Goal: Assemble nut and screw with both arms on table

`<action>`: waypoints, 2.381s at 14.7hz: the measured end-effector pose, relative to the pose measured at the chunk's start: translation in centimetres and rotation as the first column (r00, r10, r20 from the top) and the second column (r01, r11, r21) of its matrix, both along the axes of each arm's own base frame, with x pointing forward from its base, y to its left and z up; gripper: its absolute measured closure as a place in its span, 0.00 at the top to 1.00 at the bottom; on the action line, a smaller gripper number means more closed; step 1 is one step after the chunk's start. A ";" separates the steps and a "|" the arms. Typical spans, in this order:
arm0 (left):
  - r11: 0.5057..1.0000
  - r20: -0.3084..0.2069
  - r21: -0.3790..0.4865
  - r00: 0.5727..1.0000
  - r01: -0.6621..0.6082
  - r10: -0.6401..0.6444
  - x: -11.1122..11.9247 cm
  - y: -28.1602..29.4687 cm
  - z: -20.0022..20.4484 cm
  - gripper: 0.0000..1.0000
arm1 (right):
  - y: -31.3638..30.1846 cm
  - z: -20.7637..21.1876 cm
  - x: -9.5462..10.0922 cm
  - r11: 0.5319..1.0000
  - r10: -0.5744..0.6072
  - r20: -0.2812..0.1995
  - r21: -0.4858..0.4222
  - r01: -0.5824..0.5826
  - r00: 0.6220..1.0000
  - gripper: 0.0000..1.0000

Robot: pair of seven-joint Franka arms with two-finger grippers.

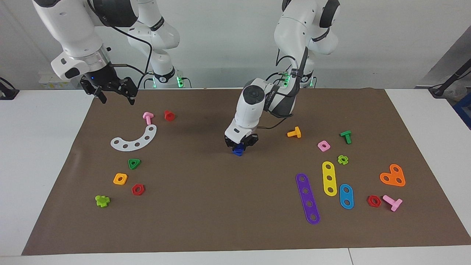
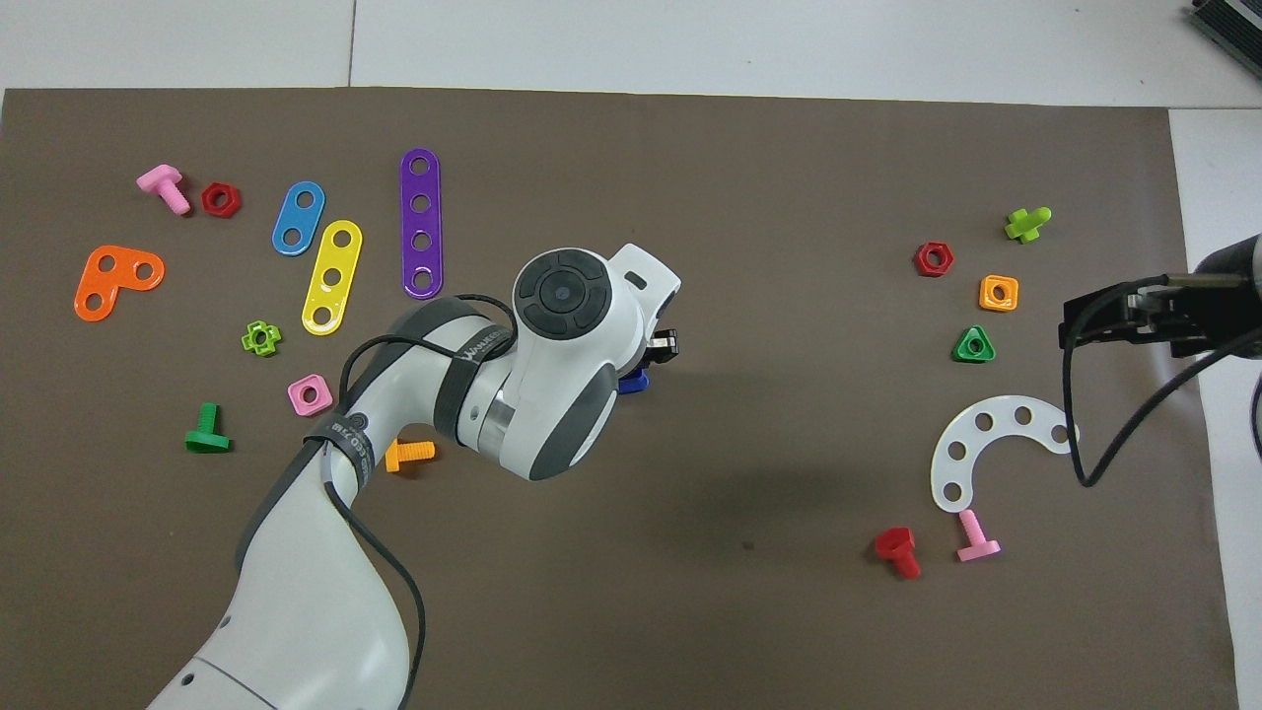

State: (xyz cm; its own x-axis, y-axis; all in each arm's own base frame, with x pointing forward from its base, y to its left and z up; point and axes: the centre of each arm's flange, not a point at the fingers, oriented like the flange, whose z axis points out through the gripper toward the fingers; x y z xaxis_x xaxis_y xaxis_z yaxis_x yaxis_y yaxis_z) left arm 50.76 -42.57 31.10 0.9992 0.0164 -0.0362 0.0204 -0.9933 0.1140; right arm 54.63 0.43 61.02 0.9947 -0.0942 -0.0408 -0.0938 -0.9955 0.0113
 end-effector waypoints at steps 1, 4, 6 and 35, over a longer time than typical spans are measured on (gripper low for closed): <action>1.000 0.004 -0.003 1.000 0.001 -0.001 0.0 -0.1 0.1 0.46 | 0.0 0.0 0.0 1.000 0.000 0.000 0.000 0.000 1.000 1.00; 1.000 0.004 -0.003 1.000 -0.003 0.003 -0.1 -0.1 0.1 0.46 | 0.0 0.0 0.0 1.000 0.000 0.000 0.000 0.000 1.000 1.00; 1.000 0.004 -0.003 1.000 -0.004 0.004 0.0 0.0 0.1 0.46 | 0.0 0.0 0.0 1.000 0.000 0.000 0.000 0.000 1.000 1.00; 0.987 0.038 0.144 0.997 -0.075 0.070 4.0 45.8 29.7 1.00 | 0.0 0.0 0.0 1.000 0.000 0.000 0.000 0.000 1.000 1.00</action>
State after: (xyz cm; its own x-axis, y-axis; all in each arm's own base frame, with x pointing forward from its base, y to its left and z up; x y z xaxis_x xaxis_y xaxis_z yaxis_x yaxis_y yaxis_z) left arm 54.73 3.28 60.84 0.9958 0.0918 0.0049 0.0919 -0.9953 -0.0295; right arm 54.63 0.44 61.01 0.9947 -0.0940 -0.0408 -0.0936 -0.9955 0.0113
